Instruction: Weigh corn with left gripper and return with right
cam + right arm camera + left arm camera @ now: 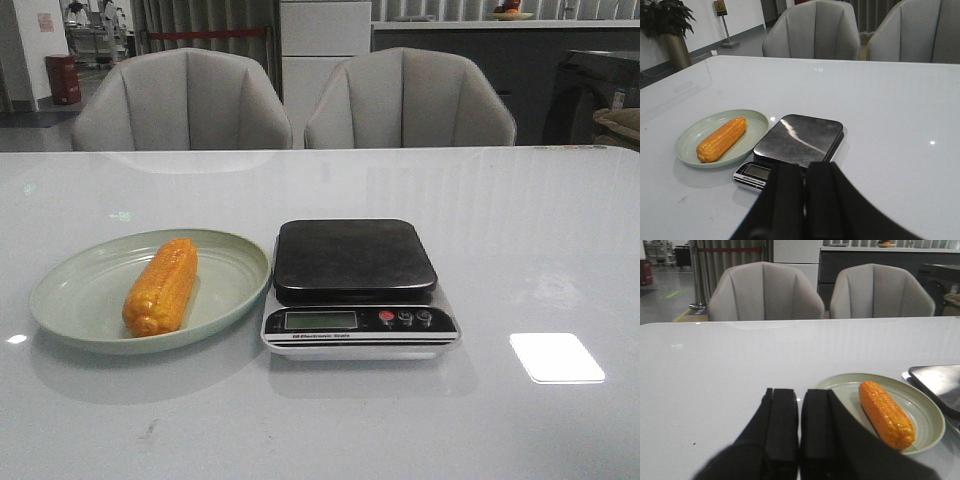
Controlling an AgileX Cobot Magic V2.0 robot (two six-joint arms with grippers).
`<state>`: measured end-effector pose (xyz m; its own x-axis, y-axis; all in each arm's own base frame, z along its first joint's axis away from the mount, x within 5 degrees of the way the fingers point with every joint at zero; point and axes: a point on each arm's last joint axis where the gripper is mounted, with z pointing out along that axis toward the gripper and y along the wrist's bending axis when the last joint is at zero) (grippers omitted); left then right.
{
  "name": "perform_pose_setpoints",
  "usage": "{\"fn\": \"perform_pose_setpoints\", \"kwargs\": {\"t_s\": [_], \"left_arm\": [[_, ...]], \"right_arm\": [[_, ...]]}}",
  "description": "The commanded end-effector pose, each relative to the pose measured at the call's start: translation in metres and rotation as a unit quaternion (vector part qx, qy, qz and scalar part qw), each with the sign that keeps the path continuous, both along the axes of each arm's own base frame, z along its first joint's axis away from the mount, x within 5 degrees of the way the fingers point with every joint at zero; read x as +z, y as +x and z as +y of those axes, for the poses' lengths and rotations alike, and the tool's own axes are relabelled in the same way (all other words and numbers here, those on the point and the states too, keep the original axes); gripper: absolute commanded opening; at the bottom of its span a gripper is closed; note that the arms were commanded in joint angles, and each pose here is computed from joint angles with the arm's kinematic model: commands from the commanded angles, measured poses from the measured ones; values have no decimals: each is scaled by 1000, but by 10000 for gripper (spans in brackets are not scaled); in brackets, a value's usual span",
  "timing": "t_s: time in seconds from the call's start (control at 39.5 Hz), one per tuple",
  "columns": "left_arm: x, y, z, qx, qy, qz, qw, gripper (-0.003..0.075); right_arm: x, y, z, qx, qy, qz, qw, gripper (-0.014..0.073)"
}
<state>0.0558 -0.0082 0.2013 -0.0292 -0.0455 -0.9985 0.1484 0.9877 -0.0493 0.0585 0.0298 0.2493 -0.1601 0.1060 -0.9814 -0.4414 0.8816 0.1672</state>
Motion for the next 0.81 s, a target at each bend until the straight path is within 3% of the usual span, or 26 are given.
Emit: {"fn": "perform_pose_setpoints", "kwargs": {"t_s": [0.0,0.78], "left_arm": [[-2,-1,-2,-20,-6,-37,999,113],[-2,-1,-3,-23,-6,-37,999,113]], "right_arm": [[17,0,1,3,13,-52,999,159],[18,1,-1,-13,5,-62,998,159]]}}
